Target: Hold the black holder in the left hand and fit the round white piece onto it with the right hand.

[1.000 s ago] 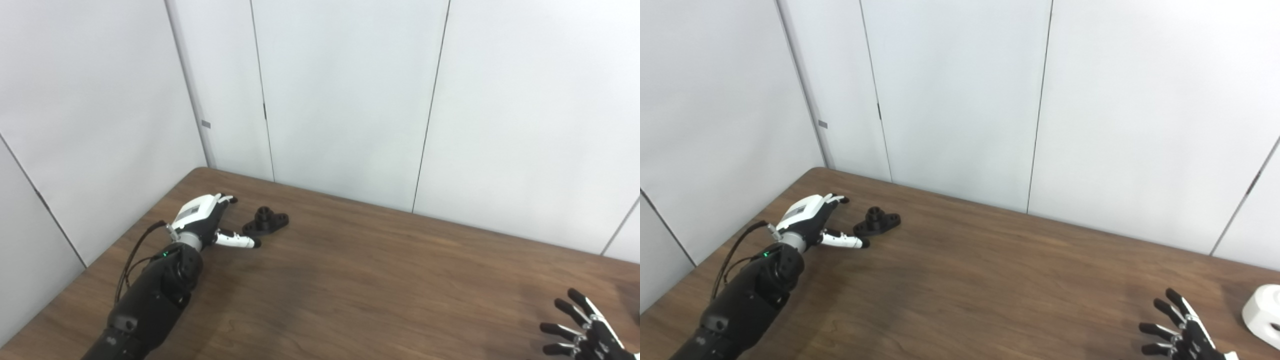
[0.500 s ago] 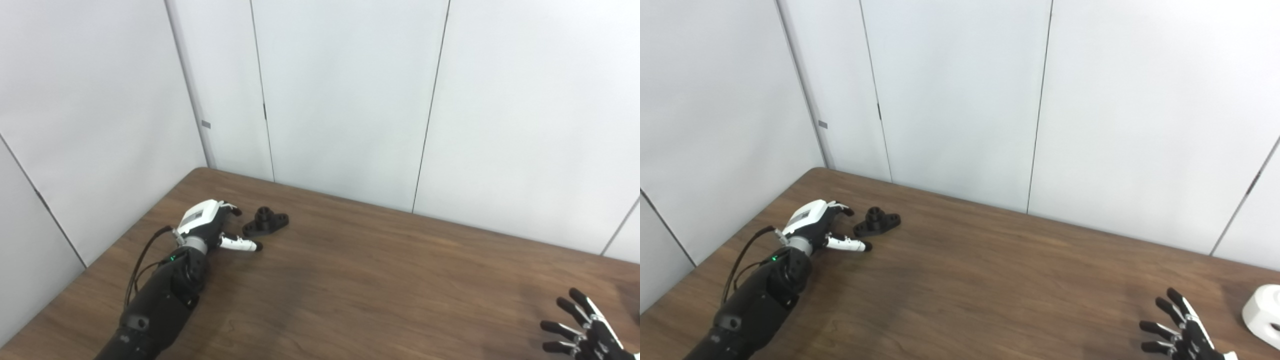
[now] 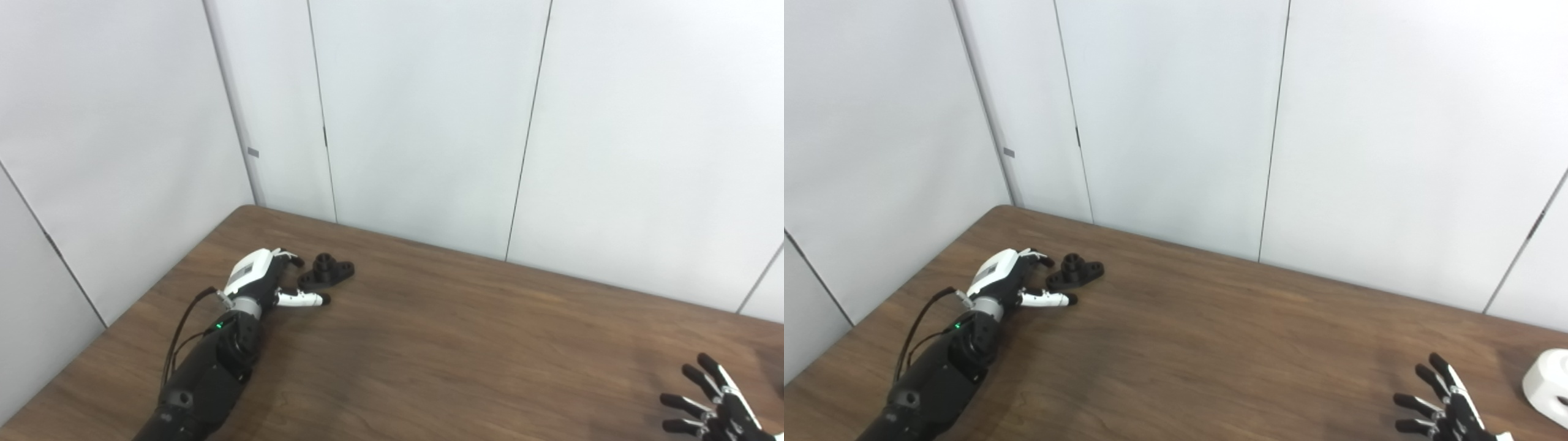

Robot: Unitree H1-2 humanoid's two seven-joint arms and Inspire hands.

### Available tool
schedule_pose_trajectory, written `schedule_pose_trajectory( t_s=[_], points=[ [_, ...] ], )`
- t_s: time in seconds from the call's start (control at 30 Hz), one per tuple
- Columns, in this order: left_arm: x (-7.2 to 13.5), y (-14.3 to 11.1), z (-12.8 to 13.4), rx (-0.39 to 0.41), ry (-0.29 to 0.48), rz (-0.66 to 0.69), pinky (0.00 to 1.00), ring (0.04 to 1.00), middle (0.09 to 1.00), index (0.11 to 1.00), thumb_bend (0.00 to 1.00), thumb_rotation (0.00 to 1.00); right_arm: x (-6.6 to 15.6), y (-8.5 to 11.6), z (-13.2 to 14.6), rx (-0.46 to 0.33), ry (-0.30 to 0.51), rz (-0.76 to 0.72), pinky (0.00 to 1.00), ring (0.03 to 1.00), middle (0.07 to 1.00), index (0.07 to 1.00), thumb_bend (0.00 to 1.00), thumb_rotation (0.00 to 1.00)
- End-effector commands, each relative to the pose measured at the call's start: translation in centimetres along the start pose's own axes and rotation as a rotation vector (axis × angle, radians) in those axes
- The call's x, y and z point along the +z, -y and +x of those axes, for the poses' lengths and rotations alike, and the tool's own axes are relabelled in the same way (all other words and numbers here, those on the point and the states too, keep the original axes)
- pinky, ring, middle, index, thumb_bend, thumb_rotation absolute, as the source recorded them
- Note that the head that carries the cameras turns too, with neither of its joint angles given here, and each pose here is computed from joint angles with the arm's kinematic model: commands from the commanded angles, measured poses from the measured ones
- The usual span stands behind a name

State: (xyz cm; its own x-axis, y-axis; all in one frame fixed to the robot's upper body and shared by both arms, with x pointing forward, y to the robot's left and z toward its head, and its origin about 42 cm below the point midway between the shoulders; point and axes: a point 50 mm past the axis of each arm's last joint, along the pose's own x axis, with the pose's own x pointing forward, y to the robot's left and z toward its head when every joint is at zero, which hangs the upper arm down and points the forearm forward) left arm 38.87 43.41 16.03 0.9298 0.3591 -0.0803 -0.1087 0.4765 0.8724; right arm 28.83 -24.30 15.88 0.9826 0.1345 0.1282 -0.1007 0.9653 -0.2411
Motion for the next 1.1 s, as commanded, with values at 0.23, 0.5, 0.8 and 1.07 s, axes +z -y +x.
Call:
schedule_pose_trajectory(
  t_s=[0.23,0.5,0.8,1.07],
  points=[
    [0.5,-1.1,1.1,0.02,0.018,0.006,1.0,1.0,0.966,0.79,0.86,0.29,2.2,0.0,0.5,-0.006,0.07,-0.004,0.61,0.736,0.911,0.968,0.62,0.0],
    [0.6,-0.4,1.1,0.006,0.023,-0.005,0.97,0.994,0.959,0.785,0.83,0.27,2.8,-0.1,0.1,-0.009,0.068,-0.008,0.61,0.733,0.91,0.965,0.61,0.0],
    [1.0,0.4,1.1,-0.013,0.027,-0.03,0.96,0.985,0.948,0.77,0.82,0.26,3.4,0.0,-0.3,-0.011,0.063,-0.007,0.61,0.737,0.914,0.972,0.6,0.0],
    [1.3,1.3,1.1,-0.045,0.027,-0.02,0.95,0.984,0.943,0.751,0.79,0.21,4.0,-0.1,-0.3,-0.017,0.067,-0.001,0.62,0.743,0.917,0.973,0.6,0.0]
  ],
)
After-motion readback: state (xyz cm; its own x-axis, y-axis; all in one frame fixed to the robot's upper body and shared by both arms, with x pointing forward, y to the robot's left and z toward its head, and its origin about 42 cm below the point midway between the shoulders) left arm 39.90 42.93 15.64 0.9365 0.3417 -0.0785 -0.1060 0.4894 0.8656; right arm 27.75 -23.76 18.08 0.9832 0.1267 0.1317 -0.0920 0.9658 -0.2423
